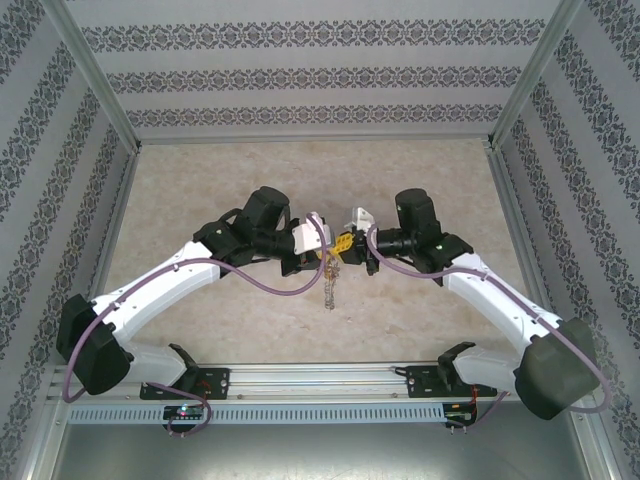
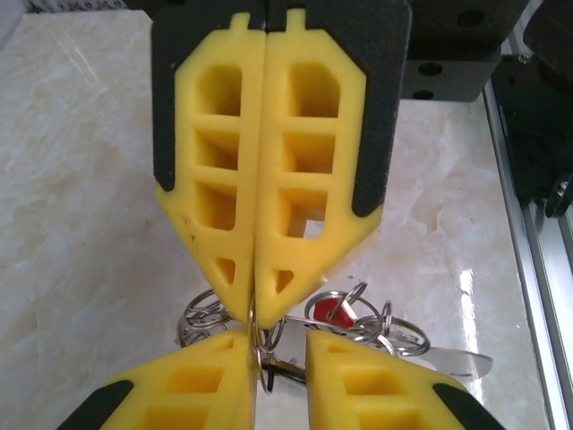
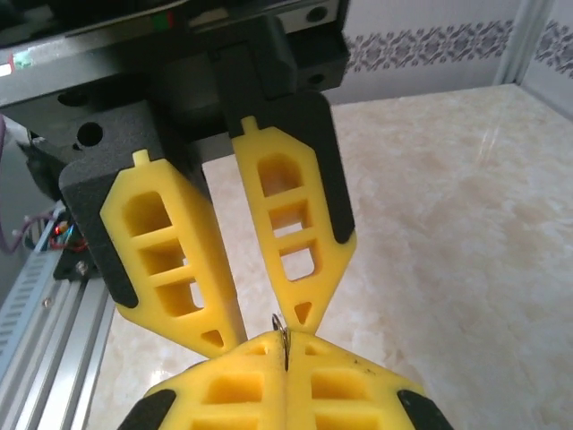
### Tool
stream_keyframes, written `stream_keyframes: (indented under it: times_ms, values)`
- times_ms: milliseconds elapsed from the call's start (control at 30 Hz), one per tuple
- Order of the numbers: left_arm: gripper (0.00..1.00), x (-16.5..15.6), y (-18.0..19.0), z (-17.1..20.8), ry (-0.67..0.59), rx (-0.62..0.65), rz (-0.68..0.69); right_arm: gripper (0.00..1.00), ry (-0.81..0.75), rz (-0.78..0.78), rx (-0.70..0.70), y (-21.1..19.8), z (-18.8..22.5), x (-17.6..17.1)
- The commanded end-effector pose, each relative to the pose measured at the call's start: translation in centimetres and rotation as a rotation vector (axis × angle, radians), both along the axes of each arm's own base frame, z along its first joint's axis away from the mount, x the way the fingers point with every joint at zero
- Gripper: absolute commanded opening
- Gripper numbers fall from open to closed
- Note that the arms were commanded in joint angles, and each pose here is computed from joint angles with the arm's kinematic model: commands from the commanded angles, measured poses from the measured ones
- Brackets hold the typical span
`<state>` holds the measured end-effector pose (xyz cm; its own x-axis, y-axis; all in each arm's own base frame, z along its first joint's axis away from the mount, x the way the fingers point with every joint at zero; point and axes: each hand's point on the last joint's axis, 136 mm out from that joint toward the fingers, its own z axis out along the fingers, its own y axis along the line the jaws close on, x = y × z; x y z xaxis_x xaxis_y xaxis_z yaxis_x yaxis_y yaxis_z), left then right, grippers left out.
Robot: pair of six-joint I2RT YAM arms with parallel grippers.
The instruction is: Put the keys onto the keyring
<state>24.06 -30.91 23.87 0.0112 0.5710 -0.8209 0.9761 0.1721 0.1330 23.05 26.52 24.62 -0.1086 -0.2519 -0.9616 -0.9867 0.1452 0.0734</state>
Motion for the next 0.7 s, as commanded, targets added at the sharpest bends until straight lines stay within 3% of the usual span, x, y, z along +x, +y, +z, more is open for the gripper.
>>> stream_keyframes:
  times_ms: [0, 533, 667]
  values:
    - [0.22, -1.0, 0.3, 0.8, 0.009, -0.053, 0.006, 0.0, -0.09, -0.1, 0.186, -0.8, 5.7, 2.0]
    - [0.22, 0.2, 0.2, 2.5, -0.049, -0.123, 0.065, 0.0, -0.077, -0.138, 0.369, -0.2, 8.3, 2.6]
    - [0.34, 1.2, 2.1, 3.8, -0.12, -0.149, 0.163, 0.0, -0.081, -0.109, 0.327, 0.0, 7.4, 2.2]
